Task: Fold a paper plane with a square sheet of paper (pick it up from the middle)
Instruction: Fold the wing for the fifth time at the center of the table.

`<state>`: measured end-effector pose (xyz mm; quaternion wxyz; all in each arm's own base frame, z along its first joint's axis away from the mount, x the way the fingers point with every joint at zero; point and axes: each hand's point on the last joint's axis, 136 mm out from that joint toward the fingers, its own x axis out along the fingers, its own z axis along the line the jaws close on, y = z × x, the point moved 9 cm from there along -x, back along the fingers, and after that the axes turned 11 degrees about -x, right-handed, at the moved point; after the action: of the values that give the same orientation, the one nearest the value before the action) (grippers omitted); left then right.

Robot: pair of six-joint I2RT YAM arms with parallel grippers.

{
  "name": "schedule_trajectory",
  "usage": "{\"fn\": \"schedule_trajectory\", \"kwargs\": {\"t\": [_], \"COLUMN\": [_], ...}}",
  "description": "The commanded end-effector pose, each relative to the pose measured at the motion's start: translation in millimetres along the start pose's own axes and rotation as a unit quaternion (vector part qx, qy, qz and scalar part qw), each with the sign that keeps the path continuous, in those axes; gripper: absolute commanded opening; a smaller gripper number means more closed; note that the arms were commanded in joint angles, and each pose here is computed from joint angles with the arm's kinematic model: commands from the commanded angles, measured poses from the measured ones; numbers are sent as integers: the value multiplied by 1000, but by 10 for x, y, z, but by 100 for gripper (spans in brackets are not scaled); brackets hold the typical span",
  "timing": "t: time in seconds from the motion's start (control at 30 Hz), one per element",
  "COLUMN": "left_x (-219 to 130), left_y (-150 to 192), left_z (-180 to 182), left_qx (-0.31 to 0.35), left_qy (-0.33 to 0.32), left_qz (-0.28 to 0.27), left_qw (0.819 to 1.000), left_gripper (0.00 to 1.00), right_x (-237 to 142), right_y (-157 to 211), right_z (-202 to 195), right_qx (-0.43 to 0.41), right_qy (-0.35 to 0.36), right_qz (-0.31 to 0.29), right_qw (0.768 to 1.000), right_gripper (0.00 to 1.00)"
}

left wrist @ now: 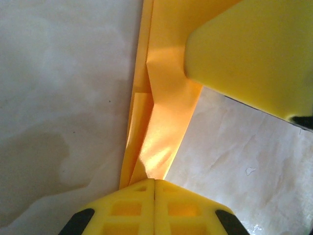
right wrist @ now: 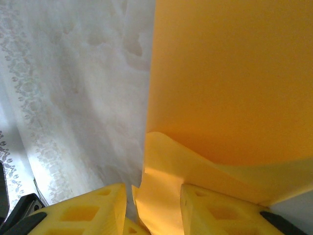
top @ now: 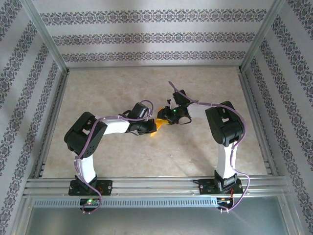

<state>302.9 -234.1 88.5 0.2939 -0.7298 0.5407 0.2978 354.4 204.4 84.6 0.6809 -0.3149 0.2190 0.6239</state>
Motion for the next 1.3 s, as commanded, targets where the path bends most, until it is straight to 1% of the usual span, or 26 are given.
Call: {"fn": "schedule_trajectory", "kwargs": {"t": [0.0,0.13,0.23,0.4,0.53,0.6,0.73,0.93,1.07,1.27], "left_x": [90,90,79,78,77,72,73,70,66,49], "left_y": [160,200,214,228,228,224,217,208,206,212], "left_z": [254,311,336,367,370,366,354,342,337,327], "left_qx": [-11,-15,-16,-19,-18,-18,-17,-16,-16,-16], "left_qy": [-61,-75,-85,-94,-96,-96,-95,-93,-94,-91], "left_qz": [31,35,35,36,35,35,33,33,32,31], "left_qw": [998,996,996,995,995,995,995,995,995,995], "left_gripper": [6,5,4,2,0,0,0,0,0,0], "right_x": [183,159,79,-227,-428,-413,-297,-120,-21,88], "right_y": [237,206,103,-95,-86,-18,133,210,226,230], "right_z": [-464,-421,-296,50,253,265,238,213,200,94], "right_qx": [52,49,36,-10,-47,-45,-33,-28,-32,-24], "right_qy": [95,87,67,17,4,6,17,25,24,36], "right_qz": [42,37,20,-32,-60,-54,-39,-19,-6,4], "right_qw": [993,994,997,999,997,998,999,999,999,999], "right_gripper": [39,39,39,39,36,32,19,7,5,5]}}
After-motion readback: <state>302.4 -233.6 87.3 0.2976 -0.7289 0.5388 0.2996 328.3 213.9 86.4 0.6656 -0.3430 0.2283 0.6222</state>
